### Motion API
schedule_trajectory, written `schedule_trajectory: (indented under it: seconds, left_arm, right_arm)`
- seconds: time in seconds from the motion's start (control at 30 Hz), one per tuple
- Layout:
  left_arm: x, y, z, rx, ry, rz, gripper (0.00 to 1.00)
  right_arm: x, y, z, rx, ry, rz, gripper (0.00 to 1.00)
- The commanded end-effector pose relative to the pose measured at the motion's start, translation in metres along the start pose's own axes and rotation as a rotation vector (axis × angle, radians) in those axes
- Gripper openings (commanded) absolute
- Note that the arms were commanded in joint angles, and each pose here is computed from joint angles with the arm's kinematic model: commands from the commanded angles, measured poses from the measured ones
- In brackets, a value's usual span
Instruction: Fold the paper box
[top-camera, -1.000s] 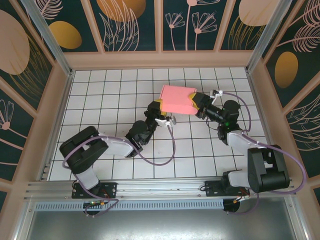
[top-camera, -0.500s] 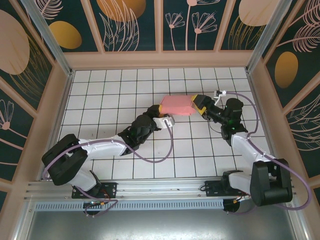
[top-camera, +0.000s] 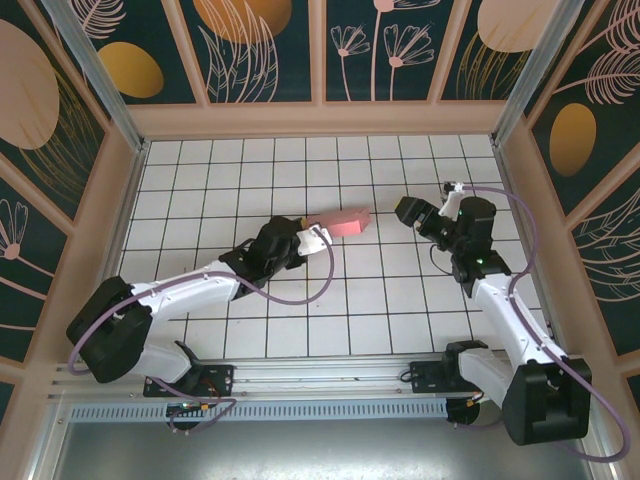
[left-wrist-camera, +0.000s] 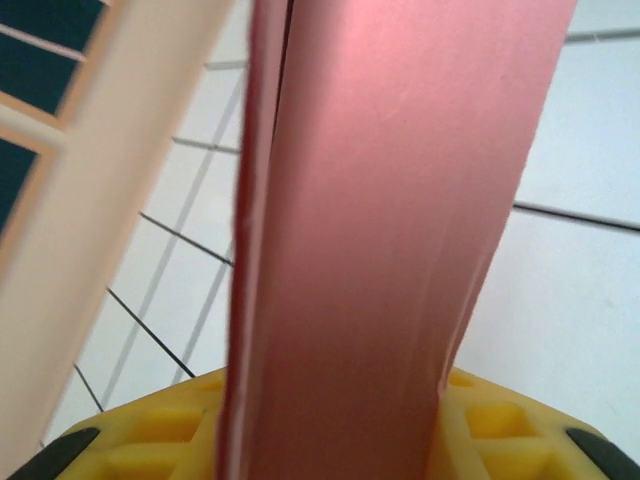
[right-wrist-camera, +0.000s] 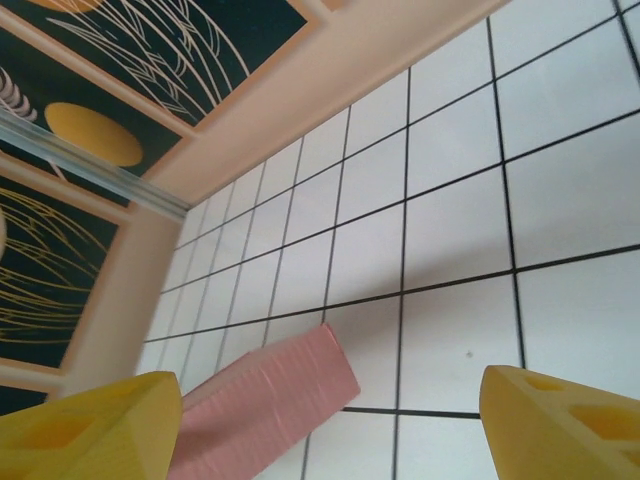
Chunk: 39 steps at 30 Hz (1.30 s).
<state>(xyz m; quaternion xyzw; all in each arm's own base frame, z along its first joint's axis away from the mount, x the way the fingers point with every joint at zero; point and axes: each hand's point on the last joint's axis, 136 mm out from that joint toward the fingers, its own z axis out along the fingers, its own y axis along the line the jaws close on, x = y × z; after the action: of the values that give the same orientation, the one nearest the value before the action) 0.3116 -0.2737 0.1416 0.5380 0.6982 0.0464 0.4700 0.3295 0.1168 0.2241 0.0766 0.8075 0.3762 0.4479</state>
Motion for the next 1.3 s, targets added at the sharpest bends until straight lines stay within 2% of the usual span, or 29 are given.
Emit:
schedule_trajectory:
  seconds: [0.0, 0.27, 0.33, 0.47, 0.63, 0.8, 1.0, 1.1, 1.23, 1.27]
  left_arm:
    - [0.009, -0.009, -0.013, 0.104, 0.077, -0.053, 0.22]
    - [0.024, -0.028, -0.033, 0.268, 0.174, -0.089, 0.23]
    - [0.025, -0.034, -0.036, 0.312, 0.18, -0.09, 0.23]
    - [0.03, -0.043, -0.038, 0.374, 0.214, -0.104, 0.23]
    - [0.041, -0.057, -0.039, 0.435, 0.274, -0.134, 0.22]
    - [0.041, -0.06, -0.041, 0.472, 0.307, -0.144, 0.22]
    - [0.053, -0.065, -0.04, 0.502, 0.405, -0.146, 0.22]
    - [0.056, -0.068, -0.037, 0.519, 0.433, -0.143, 0.21]
    - [0.057, -0.068, -0.035, 0.521, 0.436, -0.139, 0.21]
    - [0.057, -0.068, -0.035, 0.52, 0.433, -0.138, 0.21]
  right_arm:
    - [-0.015, 0.003, -0.006, 0.047, -0.029, -0.165, 0.78]
    - [-0.008, 0.038, -0.004, -0.083, 0.0, -0.367, 0.74]
    - [0.0, 0.047, -0.003, -0.111, 0.018, -0.423, 0.7]
    - [0.022, 0.07, -0.001, -0.2, 0.071, -0.513, 0.69]
    - [0.056, 0.092, -0.002, -0.252, 0.177, -0.706, 0.69]
    - [0.086, 0.096, -0.004, -0.275, 0.274, -0.884, 0.65]
    - [0.111, 0.083, 0.004, -0.26, 0.403, -0.95, 0.61]
    - [0.122, 0.075, 0.012, -0.237, 0.458, -0.967, 0.56]
    - [0.129, 0.067, 0.018, -0.221, 0.498, -0.977, 0.37]
    - [0.13, 0.065, 0.019, -0.217, 0.503, -0.981, 0.37]
